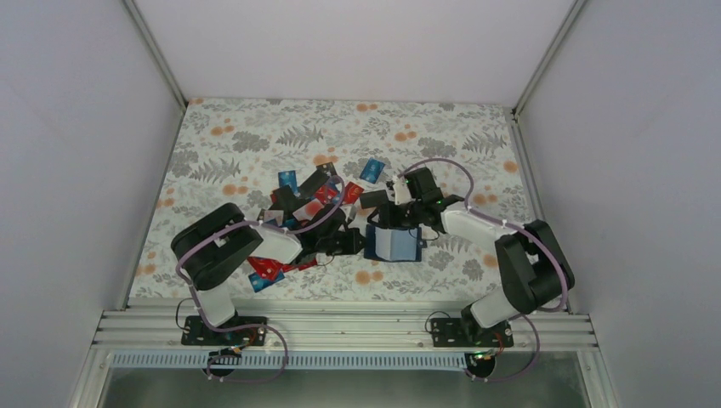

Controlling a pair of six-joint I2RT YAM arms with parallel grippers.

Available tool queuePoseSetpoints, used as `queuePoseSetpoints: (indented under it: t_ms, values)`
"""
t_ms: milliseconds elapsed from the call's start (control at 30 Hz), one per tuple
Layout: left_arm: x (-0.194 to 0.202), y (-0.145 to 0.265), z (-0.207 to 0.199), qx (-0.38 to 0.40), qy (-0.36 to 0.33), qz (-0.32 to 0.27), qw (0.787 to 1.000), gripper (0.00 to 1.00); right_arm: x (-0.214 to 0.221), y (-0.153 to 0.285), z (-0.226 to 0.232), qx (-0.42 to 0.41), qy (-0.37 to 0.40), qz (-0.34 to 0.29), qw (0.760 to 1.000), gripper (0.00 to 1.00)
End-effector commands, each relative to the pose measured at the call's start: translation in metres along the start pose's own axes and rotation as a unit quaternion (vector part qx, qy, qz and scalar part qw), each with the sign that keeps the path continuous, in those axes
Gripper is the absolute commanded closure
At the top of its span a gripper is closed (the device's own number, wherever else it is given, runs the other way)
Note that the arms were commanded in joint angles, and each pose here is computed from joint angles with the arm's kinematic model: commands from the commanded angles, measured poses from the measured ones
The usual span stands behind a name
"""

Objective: Put the credit cards into the card holder

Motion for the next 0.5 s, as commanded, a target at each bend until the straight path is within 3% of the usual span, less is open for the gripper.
queuePoseSetpoints:
  t_ms: [0, 167, 300, 400, 467]
  values:
    - [-0.003, 0.009, 0.01, -0.046, 0.031, -0.021, 0.998, 0.98, -0.007, 0.017, 0.008, 0.002, 0.007, -0.037, 0.999, 0.57]
    - [-0.005, 0.015, 0.008, -0.052, 0.028, -0.026, 0.998, 0.98, 0.002, 0.026, -0.008, 0.04, -0.021, -0.07, 0.997, 0.58]
    - [-0.01, 0.027, 0.005, -0.076, 0.013, -0.034, 0.996, 0.94, 0.008, 0.028, -0.009, 0.026, -0.026, -0.077, 0.996, 0.58]
    - [-0.012, 0.039, 0.002, -0.091, 0.001, -0.042, 0.995, 0.85, 0.004, 0.024, -0.006, 0.019, -0.018, -0.074, 0.997, 0.58]
    - [-0.013, 0.047, 0.001, -0.1, -0.008, -0.046, 0.994, 0.71, -0.003, 0.021, -0.002, 0.016, -0.013, -0.071, 0.997, 0.58]
Point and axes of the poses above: each gripper's point midway between its finger pads, its own y axis back along the fingers, its own z axis along the line the jaws close on, x = y × z, the point moved 6 cm from there along y, back along the fingers, and after that the axes turned 12 degrees about -y, right-handed, at the moved point
